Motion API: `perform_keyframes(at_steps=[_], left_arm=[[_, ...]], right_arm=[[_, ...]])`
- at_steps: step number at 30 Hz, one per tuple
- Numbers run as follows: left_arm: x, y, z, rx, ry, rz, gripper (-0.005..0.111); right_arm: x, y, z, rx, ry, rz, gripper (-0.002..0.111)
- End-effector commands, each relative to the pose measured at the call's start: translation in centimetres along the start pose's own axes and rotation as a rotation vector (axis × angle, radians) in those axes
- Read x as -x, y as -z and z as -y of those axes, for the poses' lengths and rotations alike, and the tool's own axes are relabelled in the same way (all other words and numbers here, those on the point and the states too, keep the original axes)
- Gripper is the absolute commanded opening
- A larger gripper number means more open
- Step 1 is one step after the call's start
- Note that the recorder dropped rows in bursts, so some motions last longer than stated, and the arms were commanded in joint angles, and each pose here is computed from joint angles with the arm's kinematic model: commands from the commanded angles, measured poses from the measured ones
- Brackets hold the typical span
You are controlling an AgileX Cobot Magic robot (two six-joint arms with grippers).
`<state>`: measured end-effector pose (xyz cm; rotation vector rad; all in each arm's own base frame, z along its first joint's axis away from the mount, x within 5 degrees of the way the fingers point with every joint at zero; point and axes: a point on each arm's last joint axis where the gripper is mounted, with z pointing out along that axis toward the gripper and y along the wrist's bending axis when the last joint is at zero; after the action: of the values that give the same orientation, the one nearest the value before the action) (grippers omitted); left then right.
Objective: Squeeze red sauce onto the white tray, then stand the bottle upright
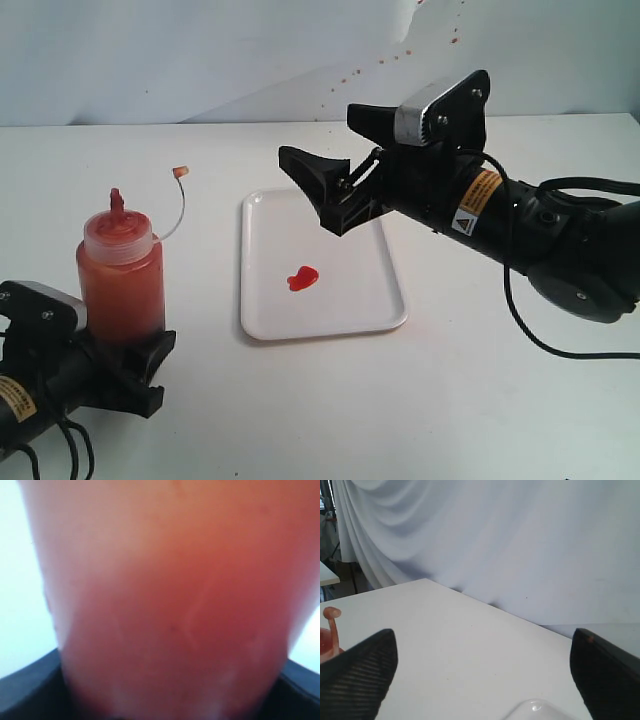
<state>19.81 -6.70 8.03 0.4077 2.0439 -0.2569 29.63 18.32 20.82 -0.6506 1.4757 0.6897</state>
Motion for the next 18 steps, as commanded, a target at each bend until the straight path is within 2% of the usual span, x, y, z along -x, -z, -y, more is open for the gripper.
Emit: perform_keyframes(at_steps=[1,13,18], left_arm=[[0.8,-0.1,0.2,-0.020,-0.010,0.073,0.000],[1.0,-0.3,0.2,-0.020,-0.011,0.077,0.000],[0.9,-1.3,0.2,-0.036,-0.028,0.007,0.000]], right_arm=[[0.1,-0.1,0.1,-0.006,0.006,0.007,0.085],[0.1,-0.1,0.1,-0.006,0.006,0.007,0.085],[0.1,-0.1,0.1,-0.006,0.006,0.007,0.085]])
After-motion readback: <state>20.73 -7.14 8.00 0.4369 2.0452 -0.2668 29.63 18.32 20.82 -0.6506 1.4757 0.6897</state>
